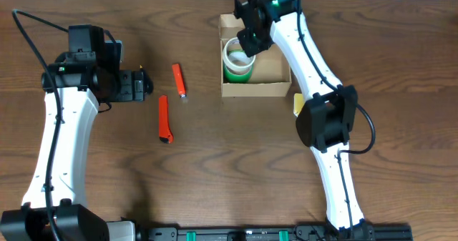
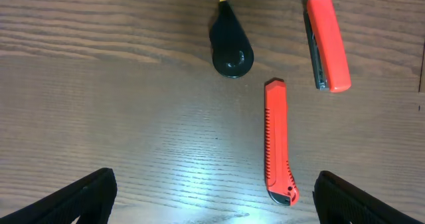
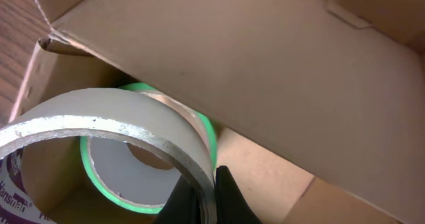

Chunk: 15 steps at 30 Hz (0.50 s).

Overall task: Pack container
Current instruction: 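Lift the masking tape and lower it into the box onto the green tape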

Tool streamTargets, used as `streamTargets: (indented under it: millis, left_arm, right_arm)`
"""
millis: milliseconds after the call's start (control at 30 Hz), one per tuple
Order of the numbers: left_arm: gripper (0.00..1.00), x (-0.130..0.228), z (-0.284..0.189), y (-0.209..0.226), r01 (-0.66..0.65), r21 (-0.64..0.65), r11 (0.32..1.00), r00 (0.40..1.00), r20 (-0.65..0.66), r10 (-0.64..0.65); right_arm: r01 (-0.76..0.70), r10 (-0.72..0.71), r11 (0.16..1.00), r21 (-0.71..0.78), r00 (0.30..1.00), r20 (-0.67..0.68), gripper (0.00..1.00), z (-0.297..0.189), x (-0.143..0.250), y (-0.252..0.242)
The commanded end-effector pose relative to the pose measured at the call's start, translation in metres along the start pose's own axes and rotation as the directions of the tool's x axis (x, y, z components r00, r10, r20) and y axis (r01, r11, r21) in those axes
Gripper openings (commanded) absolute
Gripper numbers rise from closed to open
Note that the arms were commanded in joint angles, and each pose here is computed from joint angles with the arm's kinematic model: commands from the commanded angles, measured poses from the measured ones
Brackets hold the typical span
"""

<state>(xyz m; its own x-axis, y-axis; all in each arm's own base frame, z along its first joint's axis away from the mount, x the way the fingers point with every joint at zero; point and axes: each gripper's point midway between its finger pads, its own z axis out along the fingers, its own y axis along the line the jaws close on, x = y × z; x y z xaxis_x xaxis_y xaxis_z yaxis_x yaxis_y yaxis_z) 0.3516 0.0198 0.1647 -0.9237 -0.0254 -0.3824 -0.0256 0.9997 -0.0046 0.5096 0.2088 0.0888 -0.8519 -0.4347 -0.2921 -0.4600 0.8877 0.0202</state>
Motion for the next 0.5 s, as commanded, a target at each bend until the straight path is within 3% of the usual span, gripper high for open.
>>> streamTargets:
  millis: [0,300,400,467]
  left_arm:
    - [0.95,-0.0044,-0.0025,0.0038,0.0,-0.01,1.0,1.0,0.009,0.0]
    - [0.95,-0.0044,-0.0025,0.0037,0.0,-0.01,1.0,1.0,0.009,0.0]
    - [0.95,-0.0044,-0.0025,0.0037,0.0,-0.01,1.0,1.0,0.009,0.0]
    - [0.95,-0.0044,-0.0025,0.0037,0.0,-0.01,1.0,1.0,0.009,0.0]
  right_arm:
    - [-0.014,0.014,1.0,-0.006,0.999,-0.039,0.01,0.0147,0.0098,0.0044]
    - [-0.019,0.018,1.0,-0.004,0.999,-0.051,0.02,0.0212,0.0137,0.0038]
    - [-0.019,0.018,1.0,-0.005,0.999,-0.051,0.53,0.0213,0.0136,0.0038]
    - [-0.019,0.019,1.0,-0.005,0.999,-0.048,0.6,0.0213,0.013,0.0039]
